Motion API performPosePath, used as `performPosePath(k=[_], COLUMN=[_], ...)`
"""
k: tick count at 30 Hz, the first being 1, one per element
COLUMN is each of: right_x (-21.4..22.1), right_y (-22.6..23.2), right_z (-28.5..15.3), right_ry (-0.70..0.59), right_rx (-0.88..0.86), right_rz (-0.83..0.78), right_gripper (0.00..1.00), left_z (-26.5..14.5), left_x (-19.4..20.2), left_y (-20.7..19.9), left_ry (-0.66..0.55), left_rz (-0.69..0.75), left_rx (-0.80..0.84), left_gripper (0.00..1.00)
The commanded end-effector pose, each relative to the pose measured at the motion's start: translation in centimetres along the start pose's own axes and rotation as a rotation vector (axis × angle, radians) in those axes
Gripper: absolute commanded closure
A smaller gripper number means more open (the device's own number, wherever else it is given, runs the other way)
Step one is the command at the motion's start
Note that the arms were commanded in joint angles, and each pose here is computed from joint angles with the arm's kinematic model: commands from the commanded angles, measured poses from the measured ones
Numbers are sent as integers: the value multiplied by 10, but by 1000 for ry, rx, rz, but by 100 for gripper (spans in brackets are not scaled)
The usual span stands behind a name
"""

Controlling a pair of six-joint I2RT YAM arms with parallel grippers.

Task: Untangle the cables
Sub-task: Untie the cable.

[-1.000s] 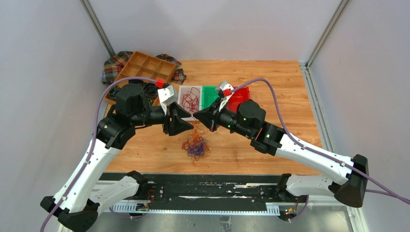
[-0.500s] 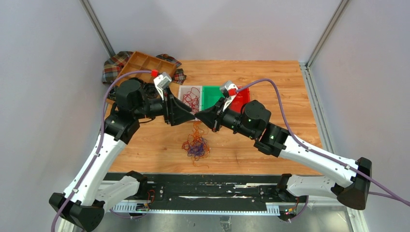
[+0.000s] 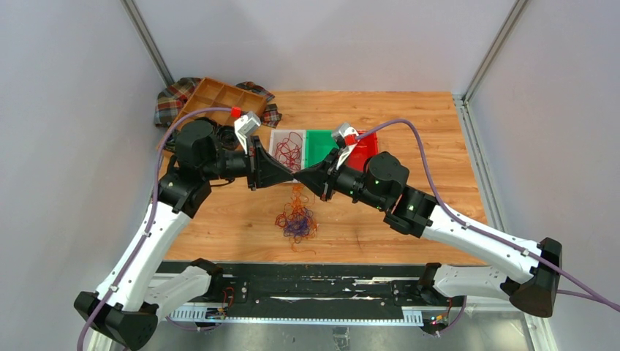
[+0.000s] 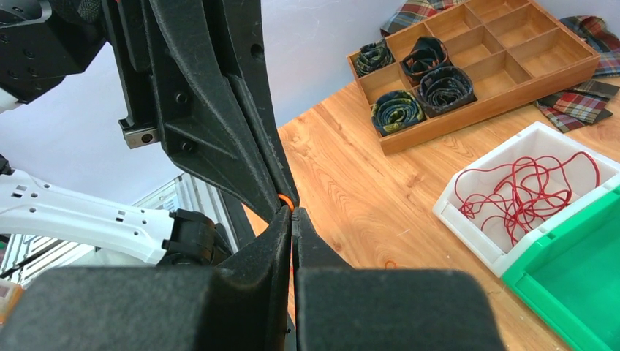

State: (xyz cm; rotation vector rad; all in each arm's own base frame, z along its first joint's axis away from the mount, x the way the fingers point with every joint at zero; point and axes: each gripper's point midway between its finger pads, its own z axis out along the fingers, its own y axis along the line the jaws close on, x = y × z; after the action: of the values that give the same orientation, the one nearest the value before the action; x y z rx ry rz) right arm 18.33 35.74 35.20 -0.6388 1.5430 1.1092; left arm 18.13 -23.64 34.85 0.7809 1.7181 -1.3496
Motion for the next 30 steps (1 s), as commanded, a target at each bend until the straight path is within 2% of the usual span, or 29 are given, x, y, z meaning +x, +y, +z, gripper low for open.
performPosePath(k=[1,8,10,14,18,25,30], right_x=[-10,-6,-5,-4,-9,-31,-18], right_y=[2,4,5,6,6,23,27], right_z=[-4,-8,-9,-10,-7,18,37], right_ry=[-28,-3,2,11,9,-34,-21], right_rx=[-5,-24,-26,-36,-43,-123,-141], right_rz=[-5,-27,-33,-52,-91,-131,-124], right_gripper=[99,97,88,60,45,41,41], left_z=[-10,-21,-23,-26,-29,-36,-42], left_x=[-7,-18,-19,-21,-34,-65,-91], left_y=[-9,-15,-17,-20,-30,-55,-73], left_ry=[14,32,44,54,33,-11,-57], left_rz=[126,295,329,362,407,486,534], left_rx=[-10,-38,-40,-39,-28,-9,-9], left_gripper=[95,100,100,99,100,100,100])
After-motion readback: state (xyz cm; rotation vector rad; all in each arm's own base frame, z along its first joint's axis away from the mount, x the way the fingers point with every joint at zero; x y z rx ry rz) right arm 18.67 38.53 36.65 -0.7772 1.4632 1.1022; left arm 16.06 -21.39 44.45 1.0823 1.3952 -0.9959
